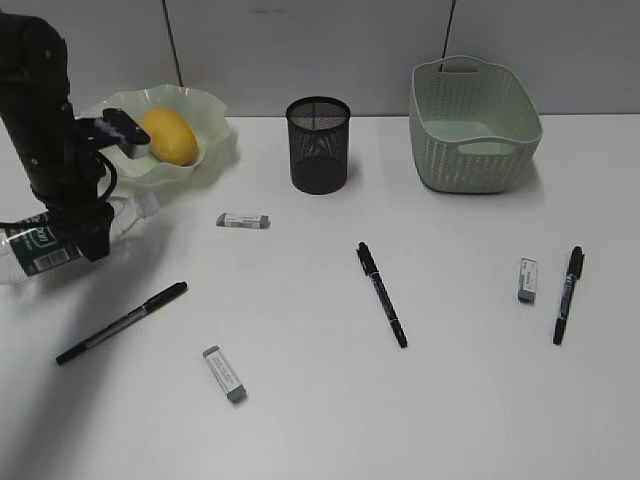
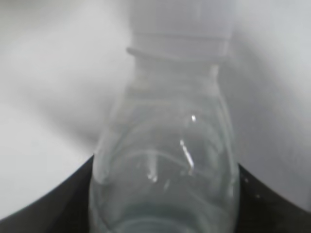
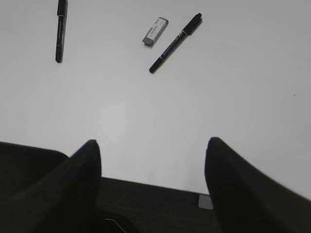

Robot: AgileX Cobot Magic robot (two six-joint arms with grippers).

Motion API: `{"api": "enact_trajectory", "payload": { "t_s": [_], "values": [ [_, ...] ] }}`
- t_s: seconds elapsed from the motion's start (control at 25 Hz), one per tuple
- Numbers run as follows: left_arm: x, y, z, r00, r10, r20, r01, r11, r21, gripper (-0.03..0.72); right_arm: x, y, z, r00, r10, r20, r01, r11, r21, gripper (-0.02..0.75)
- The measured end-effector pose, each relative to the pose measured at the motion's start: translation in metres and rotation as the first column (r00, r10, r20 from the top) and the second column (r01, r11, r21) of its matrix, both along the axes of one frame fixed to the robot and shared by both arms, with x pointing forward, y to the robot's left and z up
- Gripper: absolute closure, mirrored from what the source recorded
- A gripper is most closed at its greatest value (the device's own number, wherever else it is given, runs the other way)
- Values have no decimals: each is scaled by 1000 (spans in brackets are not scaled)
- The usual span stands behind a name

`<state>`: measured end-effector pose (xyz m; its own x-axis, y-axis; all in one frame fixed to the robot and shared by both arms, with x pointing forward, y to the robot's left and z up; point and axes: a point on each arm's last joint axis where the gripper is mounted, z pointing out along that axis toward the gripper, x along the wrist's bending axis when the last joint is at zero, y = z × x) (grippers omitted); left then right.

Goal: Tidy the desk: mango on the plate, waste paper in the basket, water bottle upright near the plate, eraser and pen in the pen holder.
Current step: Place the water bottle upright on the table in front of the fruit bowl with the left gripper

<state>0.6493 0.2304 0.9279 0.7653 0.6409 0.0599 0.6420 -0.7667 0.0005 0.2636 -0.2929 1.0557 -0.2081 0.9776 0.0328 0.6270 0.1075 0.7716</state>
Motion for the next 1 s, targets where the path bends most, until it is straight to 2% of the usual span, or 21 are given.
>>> {"api": "enact_trajectory", "payload": {
  "t_s": [0.12, 0.32, 0.4, 0.52, 0.68, 0.76, 0.84, 0.92, 1.0],
  "values": [
    [-5, -2, 32, 996, 76, 56, -73, 996, -51, 183, 0, 0, 0, 1000, 0, 0, 0, 1000, 0, 208],
    [-24, -4, 91, 978, 176, 114, -155, 973, -171, 183, 0, 0, 0, 1000, 0, 1, 0, 1000, 0, 208],
    [-33, -2, 109, 967, 225, 120, -193, 953, -233, 183, 0, 0, 0, 1000, 0, 1, 0, 1000, 0, 208],
    [-52, 7, 131, 941, 312, 129, -254, 906, -338, 183, 0, 0, 0, 1000, 0, 1, 0, 1000, 0, 208],
    [-87, 23, 139, 885, 414, 213, -297, 855, -426, 183, 0, 0, 0, 1000, 0, 1, 0, 1000, 0, 208],
    [-110, 26, 139, 840, 466, 278, -298, 824, -481, 183, 0, 0, 0, 1000, 0, 1, 0, 1000, 0, 208],
    [-127, 28, 139, 761, 547, 349, -292, 769, -569, 183, 0, 0, 0, 1000, 0, 0, 0, 1000, 0, 208],
    [-145, 30, 135, 662, 644, 383, -293, 694, -658, 183, 0, 0, 0, 1000, 0, 0, 0, 1000, 0, 208],
    [-154, 37, 130, 527, 739, 420, -288, 620, -730, 183, 0, 0, 0, 1000, 0, 0, 0, 1000, 0, 208]
  ]
}}
